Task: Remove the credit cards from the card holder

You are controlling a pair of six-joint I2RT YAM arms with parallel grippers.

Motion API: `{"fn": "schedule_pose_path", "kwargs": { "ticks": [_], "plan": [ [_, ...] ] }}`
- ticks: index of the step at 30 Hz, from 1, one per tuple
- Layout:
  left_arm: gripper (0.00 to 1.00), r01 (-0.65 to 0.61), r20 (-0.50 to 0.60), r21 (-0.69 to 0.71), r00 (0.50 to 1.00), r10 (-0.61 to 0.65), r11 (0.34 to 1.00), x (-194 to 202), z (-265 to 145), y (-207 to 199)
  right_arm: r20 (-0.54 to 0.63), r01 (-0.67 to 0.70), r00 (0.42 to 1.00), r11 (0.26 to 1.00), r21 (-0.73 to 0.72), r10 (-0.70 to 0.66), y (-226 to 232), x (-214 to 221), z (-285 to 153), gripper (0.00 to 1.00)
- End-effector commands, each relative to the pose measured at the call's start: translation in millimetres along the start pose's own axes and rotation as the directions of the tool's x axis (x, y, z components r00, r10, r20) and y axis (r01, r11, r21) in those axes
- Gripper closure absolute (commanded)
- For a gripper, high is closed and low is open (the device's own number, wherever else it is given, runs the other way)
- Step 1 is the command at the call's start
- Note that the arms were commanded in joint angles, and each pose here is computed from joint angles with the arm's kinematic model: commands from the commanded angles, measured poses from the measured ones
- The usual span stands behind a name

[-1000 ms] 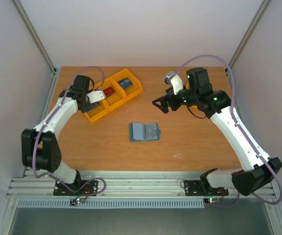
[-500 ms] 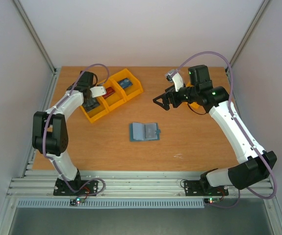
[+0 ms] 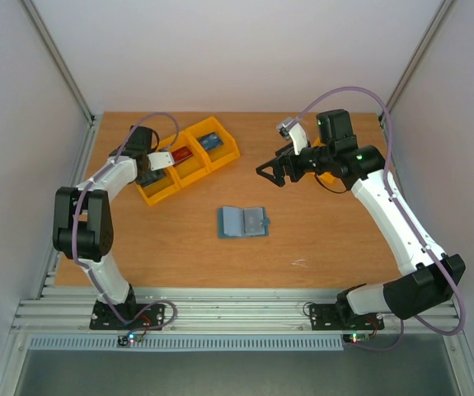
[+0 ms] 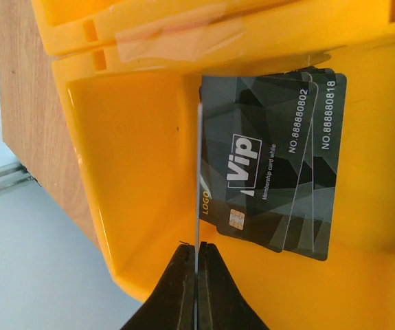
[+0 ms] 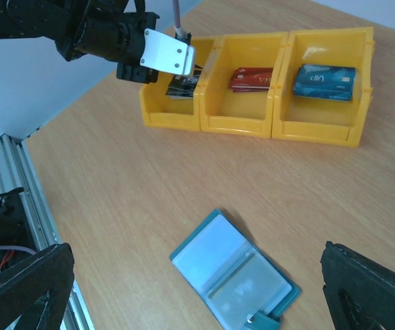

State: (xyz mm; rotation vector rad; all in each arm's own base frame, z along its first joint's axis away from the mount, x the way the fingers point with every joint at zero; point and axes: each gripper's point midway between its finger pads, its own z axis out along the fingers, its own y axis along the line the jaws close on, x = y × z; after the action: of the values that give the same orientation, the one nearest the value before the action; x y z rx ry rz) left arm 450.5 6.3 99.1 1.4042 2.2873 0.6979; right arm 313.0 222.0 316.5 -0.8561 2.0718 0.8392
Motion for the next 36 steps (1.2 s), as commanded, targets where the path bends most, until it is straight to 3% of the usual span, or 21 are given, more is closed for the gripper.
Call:
{"fn": "schedule_pose_path", "kwargs": {
  "ticks": [1, 22, 25, 30, 36],
  "plan": [
    [1.00, 0.047, 0.013, -0.016, 0.999, -0.047, 0.999, 6.9, -6.5, 6.5, 0.049, 0.044, 0.998, 0.999, -0.017, -0.043, 8.9, -16.8, -12.7, 0.02],
    [0.97, -0.041, 0.063, 0.011, 0.997, 0.041, 0.999, -6.8, 19.4, -5.2, 0.056, 0.054, 0.997, 0.998, -0.024, -0.053, 18.8, -16.2, -23.7, 0.02],
    [0.90, -0.028, 0.065, 0.025, 0.998, 0.026, 0.999, -7.0, 19.0, -7.7, 0.062, 0.058, 0.996, 0.998, -0.023, -0.057, 20.5, -18.6, -26.5, 0.02],
    [0.67, -0.027, 0.077, 0.047, 0.997, 0.023, 0.999, -6.7, 13.4, -13.5, 0.063, 0.052, 0.997, 0.998, -0.022, -0.051, 20.6, -19.6, -27.2, 0.01],
    [0.48, 0.005, 0.070, 0.027, 0.998, -0.007, 1.000, -4.1, 8.0, -7.5, 0.068, 0.043, 0.997, 0.998, -0.036, -0.041, 23.8, -21.4, -28.5, 0.02]
  ]
}}
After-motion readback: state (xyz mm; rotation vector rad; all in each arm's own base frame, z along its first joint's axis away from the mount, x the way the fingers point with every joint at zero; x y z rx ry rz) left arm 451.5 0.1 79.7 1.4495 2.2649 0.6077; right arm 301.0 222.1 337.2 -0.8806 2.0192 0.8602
